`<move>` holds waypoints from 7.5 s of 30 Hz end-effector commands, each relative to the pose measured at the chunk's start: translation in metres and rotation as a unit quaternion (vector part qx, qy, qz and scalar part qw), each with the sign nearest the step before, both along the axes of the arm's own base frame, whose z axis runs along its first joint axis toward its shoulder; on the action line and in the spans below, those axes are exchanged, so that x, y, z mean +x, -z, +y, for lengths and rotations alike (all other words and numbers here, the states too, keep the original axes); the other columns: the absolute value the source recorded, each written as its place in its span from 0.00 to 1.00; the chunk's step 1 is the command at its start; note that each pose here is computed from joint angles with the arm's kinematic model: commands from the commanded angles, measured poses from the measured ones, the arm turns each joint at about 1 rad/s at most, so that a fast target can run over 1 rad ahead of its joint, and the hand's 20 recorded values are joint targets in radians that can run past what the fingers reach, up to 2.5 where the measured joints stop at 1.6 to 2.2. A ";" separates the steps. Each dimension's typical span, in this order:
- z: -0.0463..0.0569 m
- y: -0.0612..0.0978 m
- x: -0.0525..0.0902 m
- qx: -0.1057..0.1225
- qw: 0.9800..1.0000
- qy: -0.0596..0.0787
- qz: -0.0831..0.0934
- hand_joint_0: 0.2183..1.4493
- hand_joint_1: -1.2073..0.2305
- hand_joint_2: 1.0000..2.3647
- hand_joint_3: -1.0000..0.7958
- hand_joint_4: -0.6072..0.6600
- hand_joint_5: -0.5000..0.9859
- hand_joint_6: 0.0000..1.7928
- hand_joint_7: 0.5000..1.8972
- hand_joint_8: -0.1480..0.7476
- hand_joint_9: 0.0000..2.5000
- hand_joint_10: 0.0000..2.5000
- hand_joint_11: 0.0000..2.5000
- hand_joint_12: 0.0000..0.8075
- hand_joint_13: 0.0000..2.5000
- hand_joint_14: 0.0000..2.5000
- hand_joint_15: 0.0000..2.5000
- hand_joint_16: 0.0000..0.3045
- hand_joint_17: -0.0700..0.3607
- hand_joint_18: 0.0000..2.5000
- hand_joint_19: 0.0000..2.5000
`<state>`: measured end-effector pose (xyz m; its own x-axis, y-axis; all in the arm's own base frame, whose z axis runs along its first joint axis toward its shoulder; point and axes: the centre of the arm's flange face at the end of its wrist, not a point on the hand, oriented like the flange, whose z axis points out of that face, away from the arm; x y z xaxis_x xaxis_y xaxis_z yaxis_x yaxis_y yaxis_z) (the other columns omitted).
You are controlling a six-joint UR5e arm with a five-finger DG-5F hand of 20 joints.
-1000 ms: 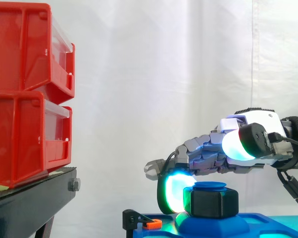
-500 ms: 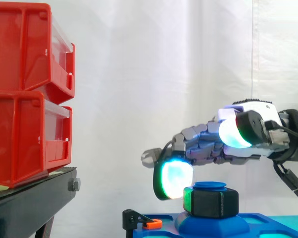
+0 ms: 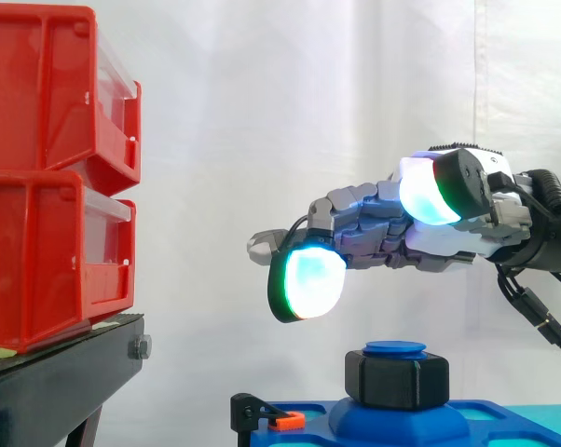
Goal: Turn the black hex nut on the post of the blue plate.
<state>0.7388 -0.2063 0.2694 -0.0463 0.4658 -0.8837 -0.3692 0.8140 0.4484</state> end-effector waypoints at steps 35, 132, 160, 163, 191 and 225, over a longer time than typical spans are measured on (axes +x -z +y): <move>0.024 0.040 -0.003 0.014 1.000 0.017 0.021 0.24 0.68 0.00 0.28 0.71 0.22 0.28 0.45 0.45 0.08 0.00 0.00 0.44 0.00 0.00 0.00 0.16 0.41 0.00 0.06; 0.028 0.031 0.001 0.009 1.000 0.012 0.020 0.24 0.68 0.00 0.28 0.72 0.22 0.28 0.42 0.45 0.08 0.00 0.00 0.44 0.00 0.00 0.00 0.16 0.41 0.00 0.06; 0.021 0.042 -0.006 0.009 0.999 0.017 0.027 0.24 0.68 0.00 0.28 0.72 0.22 0.28 0.41 0.45 0.08 0.00 0.00 0.44 0.00 0.00 0.00 0.16 0.42 0.00 0.06; 0.020 0.042 -0.006 0.009 0.999 0.018 0.027 0.24 0.68 0.00 0.28 0.72 0.22 0.28 0.40 0.45 0.08 0.00 0.00 0.44 0.00 0.00 0.00 0.16 0.41 0.00 0.06; 0.008 0.043 -0.011 0.006 0.999 0.020 0.030 0.24 0.68 0.00 0.28 0.72 0.22 0.28 0.39 0.45 0.08 0.00 0.00 0.44 0.00 0.00 0.00 0.16 0.41 0.00 0.06; 0.009 0.051 -0.013 0.014 1.000 0.015 0.015 0.25 0.35 0.00 0.28 0.70 0.19 0.28 0.50 0.44 0.08 0.00 0.00 0.43 0.01 0.00 0.00 0.16 0.41 0.00 0.06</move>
<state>0.7256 -0.1972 0.2183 -0.0601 0.4931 -0.8679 -0.3285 0.8113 0.4837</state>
